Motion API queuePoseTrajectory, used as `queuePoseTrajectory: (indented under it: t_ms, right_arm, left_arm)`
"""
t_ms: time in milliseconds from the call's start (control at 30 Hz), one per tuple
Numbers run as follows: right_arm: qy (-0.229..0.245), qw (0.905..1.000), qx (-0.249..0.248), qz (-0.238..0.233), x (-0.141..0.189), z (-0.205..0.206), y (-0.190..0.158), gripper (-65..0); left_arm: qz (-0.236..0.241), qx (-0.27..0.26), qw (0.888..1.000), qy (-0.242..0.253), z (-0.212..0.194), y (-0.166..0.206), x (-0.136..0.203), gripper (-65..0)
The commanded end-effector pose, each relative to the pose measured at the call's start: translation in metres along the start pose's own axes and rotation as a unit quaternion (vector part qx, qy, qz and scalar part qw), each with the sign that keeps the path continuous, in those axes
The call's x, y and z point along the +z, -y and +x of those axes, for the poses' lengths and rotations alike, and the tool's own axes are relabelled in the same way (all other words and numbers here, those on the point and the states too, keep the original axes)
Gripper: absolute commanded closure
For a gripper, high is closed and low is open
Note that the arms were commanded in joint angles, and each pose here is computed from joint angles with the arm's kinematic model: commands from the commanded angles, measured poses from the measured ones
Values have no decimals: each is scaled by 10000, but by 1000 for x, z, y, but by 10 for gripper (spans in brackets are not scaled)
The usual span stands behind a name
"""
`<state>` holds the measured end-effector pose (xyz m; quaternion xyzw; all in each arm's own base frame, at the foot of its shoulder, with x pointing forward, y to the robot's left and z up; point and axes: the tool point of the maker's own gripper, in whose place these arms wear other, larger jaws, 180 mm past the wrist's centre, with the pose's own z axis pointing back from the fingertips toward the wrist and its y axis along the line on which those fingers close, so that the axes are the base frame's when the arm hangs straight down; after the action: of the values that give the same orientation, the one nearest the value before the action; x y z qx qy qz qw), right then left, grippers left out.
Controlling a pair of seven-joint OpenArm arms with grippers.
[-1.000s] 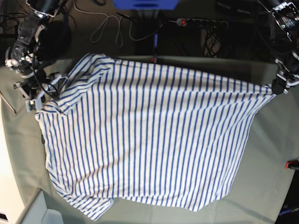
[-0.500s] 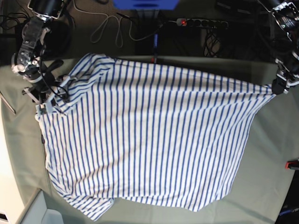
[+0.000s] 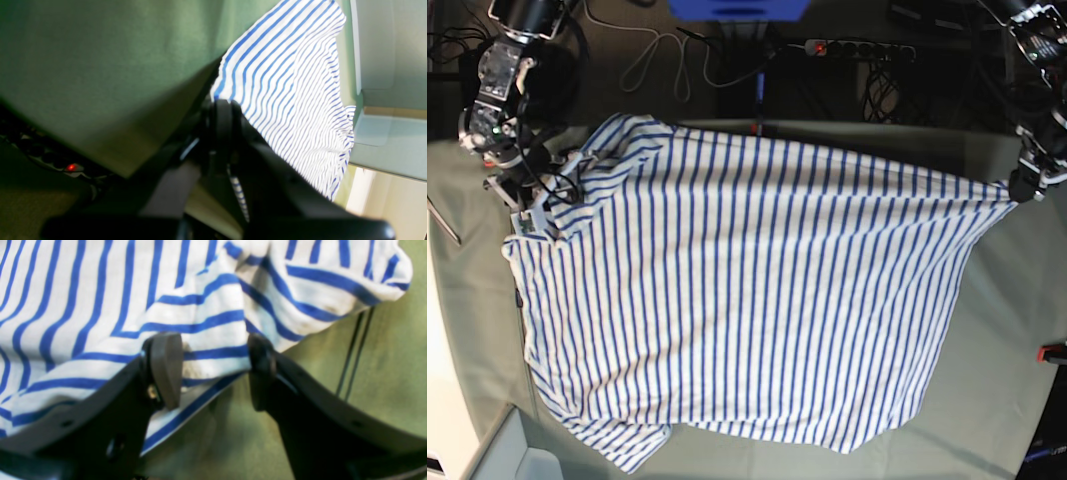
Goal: Layout the t-shirt on the table in an organized manner, then fold the t-shirt properly
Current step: 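Regrasp the shirt corner with the right gripper and pull it taut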
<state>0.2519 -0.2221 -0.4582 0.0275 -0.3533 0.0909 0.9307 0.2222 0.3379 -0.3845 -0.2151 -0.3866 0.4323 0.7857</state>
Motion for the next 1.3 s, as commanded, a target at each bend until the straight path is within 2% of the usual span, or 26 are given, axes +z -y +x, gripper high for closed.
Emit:
queuePoseTrajectory:
  t_ms: [0,67,167,200,500,667,933,1067,1200,1267]
  right_arm:
    - [271,9996,22,-81,4,16,7,-294]
    - [235,9997,19,-77,5,12,6,-217]
    - [285,9995,58,-132,9,15,8,-15]
    - [312,9994,83,-158,11,17,9,0]
    - [503,9965,518,-423,50,23,11,0]
    - [380,9957,682,-507,71,9,8,0]
    - [11,9974,-13,-725,92,-41,1,0]
    - [-112,9959,-187,-881,101,-55,6,0]
    - [-37,9944,-91,-1048,114,-49,15,0]
    - [208,9945,-110,-1016,123,-37,12,0]
  left_arm:
    - [-107,-105,9996,226,16,8,4,-1]
    - [-113,-105,9996,230,17,8,4,-1]
    - [-113,-105,9996,230,17,8,4,-1]
    - [-113,-105,9996,230,17,8,4,-1]
    - [-135,-116,9996,239,18,10,6,-1]
    - [-133,-108,9996,242,18,9,7,-1]
    - [37,-120,9998,133,9,-5,13,-1]
    - [148,-104,9998,90,5,-13,15,-1]
    - [156,-113,9998,81,5,-14,15,-1]
    - [135,-98,9998,85,5,-13,14,-1]
